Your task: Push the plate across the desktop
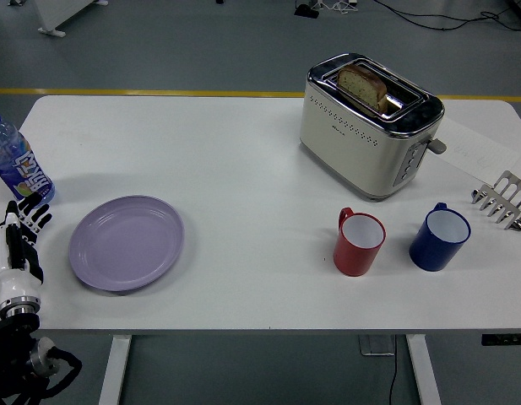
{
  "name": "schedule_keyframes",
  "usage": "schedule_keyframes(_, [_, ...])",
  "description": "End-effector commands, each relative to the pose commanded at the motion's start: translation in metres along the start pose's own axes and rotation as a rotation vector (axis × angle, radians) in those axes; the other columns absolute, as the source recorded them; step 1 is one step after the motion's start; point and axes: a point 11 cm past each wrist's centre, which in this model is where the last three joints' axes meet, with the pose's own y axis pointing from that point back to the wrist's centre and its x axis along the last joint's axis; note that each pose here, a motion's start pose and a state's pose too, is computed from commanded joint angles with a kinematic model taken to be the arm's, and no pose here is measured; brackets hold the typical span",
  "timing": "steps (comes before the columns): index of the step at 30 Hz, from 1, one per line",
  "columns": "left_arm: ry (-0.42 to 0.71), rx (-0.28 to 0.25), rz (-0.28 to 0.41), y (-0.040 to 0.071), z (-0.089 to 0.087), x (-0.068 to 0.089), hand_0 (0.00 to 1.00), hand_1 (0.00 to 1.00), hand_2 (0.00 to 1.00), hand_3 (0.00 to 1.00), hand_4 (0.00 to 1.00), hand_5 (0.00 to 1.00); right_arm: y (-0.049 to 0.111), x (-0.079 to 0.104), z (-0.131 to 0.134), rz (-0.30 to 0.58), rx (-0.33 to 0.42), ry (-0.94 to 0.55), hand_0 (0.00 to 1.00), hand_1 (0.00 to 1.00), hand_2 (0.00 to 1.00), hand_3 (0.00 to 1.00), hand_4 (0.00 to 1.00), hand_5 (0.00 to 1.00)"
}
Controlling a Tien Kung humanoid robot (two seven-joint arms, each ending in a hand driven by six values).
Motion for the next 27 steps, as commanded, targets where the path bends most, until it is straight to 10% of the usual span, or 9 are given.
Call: schedule_keyframes(27, [0.095,0.057,-0.065,-0.002,-0.013,-0.039,0.734,0.768,0.797,0.704,0.455,0.998,0.002,0.002,-0.012,0.002,0.019,0.004,0.571,0.533,0.613,0.596,0.101,0.572])
